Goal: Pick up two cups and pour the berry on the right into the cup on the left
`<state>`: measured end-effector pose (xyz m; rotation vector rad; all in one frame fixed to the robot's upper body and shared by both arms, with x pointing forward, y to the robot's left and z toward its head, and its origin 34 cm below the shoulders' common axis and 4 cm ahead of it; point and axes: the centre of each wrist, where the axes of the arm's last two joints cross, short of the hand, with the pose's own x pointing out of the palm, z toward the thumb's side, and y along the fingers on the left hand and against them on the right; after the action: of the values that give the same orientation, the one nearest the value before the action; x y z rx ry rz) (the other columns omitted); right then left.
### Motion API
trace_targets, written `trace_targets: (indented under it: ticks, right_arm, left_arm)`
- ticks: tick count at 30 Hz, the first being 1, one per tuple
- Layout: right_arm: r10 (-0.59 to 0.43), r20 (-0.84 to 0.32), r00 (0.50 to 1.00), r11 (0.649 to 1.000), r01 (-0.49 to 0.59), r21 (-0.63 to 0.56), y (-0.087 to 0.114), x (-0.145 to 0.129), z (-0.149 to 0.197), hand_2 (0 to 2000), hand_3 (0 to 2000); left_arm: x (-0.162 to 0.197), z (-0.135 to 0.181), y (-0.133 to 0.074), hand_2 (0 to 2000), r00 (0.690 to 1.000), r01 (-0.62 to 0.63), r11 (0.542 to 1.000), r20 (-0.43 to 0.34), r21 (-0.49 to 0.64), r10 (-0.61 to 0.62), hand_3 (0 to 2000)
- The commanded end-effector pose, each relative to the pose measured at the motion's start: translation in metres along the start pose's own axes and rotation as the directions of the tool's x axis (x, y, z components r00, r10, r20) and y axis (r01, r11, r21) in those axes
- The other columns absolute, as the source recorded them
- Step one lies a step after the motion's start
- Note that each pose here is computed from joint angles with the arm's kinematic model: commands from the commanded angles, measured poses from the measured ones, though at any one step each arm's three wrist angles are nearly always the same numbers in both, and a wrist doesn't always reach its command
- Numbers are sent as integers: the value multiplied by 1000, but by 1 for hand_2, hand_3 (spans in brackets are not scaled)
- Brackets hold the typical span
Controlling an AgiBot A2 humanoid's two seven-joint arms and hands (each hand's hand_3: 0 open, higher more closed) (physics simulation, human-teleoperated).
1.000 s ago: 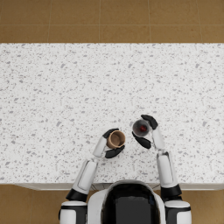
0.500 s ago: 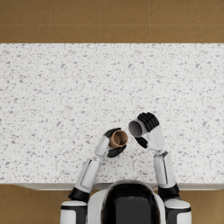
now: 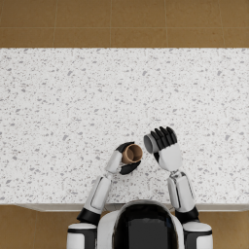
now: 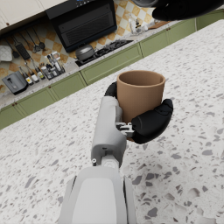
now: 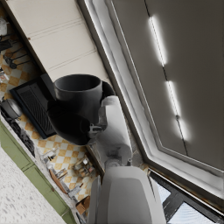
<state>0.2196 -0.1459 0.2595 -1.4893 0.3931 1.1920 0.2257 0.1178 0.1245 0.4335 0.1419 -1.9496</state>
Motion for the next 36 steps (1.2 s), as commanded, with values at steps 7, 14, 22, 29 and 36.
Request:
trace_targets:
  ticks: [7,14,22,29,36]
  right_arm:
    - [-16,-212,977,1000,15,-3,2,-5,5,2000,1280]
    - [-24,-402,915,1000,25,-4,1,-5,12,2000,1280]
    - [-55,-435,899,998,53,-16,-3,-8,22,2000,1280]
    - [-48,-517,854,998,62,9,-4,-8,20,2000,1280]
    - [-22,-522,852,999,33,11,1,-2,20,2000,1280]
  left_arm:
    - [-1,6,8,2000,1000,-18,1000,11,20,18,1280]
    - [-1,8,13,2000,1000,-24,999,20,26,23,1280]
    - [-2,4,20,2000,999,-32,999,30,13,32,1280]
    - [0,0,19,2000,999,-28,1000,34,-4,28,1280]
    - [-1,6,18,2000,999,-38,999,37,17,38,1280]
